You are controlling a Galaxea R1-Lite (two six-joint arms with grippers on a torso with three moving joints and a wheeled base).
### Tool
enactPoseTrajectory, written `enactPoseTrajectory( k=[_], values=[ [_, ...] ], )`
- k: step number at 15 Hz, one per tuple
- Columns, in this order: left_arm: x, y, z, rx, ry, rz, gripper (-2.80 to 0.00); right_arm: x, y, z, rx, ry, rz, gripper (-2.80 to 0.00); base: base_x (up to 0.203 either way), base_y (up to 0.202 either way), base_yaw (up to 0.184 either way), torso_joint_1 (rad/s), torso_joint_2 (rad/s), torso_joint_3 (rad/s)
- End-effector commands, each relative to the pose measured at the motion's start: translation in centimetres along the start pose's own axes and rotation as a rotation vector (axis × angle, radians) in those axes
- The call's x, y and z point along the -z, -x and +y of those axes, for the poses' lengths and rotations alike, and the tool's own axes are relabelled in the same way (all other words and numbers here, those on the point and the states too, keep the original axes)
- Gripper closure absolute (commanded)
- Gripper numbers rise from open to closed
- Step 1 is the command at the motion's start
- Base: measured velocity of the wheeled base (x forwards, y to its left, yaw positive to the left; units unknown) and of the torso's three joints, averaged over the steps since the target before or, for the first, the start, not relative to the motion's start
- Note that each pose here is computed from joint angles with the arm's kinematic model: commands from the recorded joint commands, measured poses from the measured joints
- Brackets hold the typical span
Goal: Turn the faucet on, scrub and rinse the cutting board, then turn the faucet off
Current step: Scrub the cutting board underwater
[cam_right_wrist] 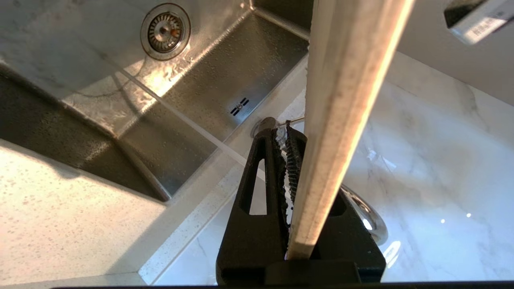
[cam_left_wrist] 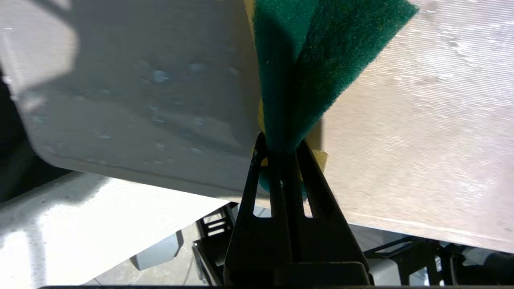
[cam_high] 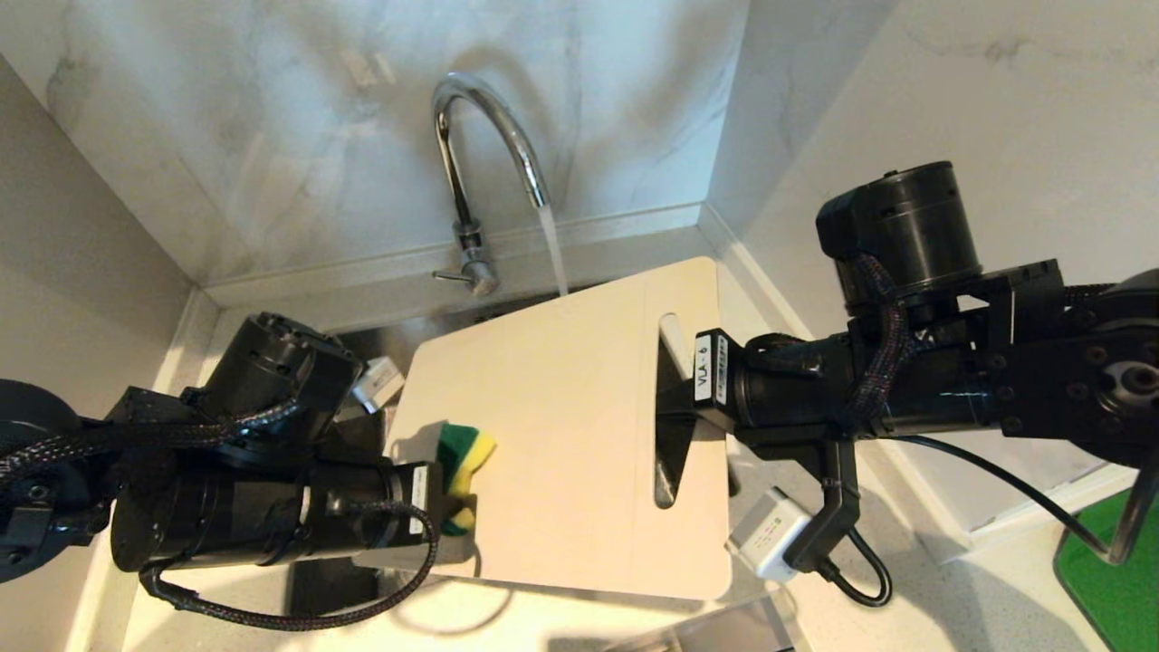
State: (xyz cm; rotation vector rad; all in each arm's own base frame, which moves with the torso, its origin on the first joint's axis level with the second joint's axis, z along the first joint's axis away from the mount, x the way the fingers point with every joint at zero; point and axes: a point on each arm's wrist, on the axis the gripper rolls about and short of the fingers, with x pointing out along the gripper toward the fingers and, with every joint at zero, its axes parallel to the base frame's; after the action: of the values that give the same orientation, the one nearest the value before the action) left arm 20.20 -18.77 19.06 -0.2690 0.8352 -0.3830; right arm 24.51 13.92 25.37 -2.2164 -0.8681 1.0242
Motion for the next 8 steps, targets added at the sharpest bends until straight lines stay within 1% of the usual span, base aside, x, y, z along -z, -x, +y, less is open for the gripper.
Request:
enactPoseTrajectory(
  k=[1,3,4,5,6,8],
  values=[
    [0.5,-0.8,0.8,-0.037,0.0,0.031,0.0,0.0,0.0,0.0,0.004,0.014,-0.003,0.0,0.0,0.0,0.0,0.0,0.0,0.0],
    [1.0,-1.2,1.9,-0.065,-0.003,0.048,0.0,0.0,-0.1,0.0,0.002,0.014,-0.004,0.0,0.0,0.0,0.0,0.0,0.0,0.0],
    [1.1,-1.5,2.7,-0.077,0.002,0.039,0.0,-0.1,0.0,0.0,0.003,0.015,-0.004,0.0,0.0,0.0,0.0,0.0,0.0,0.0],
    [1.1,-1.7,3.7,-0.096,0.002,0.027,0.0,-0.1,0.0,0.0,0.003,0.015,-0.004,0.0,0.0,0.0,0.0,0.0,0.0,0.0],
    [1.2,-2.0,5.1,-0.126,0.0,0.023,0.0,-0.1,0.0,0.0,0.003,0.015,-0.004,0.0,0.0,0.0,0.0,0.0,0.0,0.0],
    [1.4,-2.3,7.5,-0.147,0.014,0.037,0.0,-0.1,-0.1,0.1,0.002,0.014,-0.007,0.0,0.0,0.0,0.0,0.0,0.0,0.0]
  ],
)
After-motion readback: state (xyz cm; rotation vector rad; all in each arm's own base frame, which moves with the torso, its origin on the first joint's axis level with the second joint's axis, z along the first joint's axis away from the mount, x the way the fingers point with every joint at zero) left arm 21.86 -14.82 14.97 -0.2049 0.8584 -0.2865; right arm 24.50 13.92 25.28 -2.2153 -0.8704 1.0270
